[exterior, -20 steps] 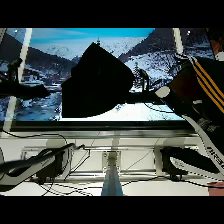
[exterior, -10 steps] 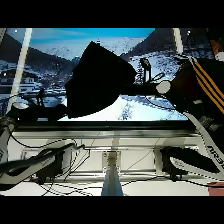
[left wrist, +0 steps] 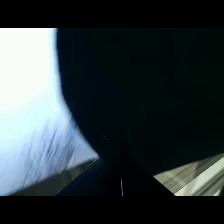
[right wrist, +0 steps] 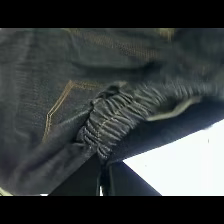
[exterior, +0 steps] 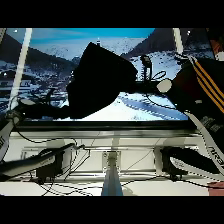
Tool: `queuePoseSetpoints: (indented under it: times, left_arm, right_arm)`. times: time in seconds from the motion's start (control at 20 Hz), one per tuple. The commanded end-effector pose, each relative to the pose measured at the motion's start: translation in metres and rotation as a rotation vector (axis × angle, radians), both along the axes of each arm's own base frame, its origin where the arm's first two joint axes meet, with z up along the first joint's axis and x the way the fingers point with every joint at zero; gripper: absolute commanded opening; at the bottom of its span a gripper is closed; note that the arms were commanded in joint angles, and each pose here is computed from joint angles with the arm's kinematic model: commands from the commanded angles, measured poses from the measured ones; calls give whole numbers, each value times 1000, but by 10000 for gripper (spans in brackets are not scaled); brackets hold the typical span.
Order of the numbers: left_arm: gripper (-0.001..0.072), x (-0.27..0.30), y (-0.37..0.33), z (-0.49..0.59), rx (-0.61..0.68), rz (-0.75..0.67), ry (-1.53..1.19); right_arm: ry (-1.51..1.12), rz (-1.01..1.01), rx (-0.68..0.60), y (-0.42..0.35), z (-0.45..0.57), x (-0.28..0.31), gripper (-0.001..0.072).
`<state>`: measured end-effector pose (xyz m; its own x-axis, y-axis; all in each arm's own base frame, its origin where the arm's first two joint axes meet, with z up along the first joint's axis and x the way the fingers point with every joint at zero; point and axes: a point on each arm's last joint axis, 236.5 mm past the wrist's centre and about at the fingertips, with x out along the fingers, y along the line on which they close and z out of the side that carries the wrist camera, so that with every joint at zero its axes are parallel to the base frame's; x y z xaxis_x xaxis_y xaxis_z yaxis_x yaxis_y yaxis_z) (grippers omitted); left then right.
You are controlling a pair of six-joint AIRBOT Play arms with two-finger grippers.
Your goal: Fold the clothes and pants, and hang the long-sleeved shirts on hangers.
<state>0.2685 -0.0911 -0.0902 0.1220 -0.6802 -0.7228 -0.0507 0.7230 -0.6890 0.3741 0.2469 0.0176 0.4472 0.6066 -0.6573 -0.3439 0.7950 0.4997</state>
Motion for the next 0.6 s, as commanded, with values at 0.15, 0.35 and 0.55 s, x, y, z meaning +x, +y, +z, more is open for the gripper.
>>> queuePoseSetpoints:
  times: [0.15, 0.35, 0.55]
  left_arm:
    - [22, 114, 44, 236, 130, -23, -638]
    - [23, 90, 68, 440, 392, 129, -1195]
    - [22, 8, 74, 531, 660, 275, -1491]
  right_arm:
    - [-361, 25, 47, 3, 155, 27, 33]
    - [-539, 121, 153, 5, 281, -33, 33]
    - [-587, 300, 248, 6, 344, -135, 33]
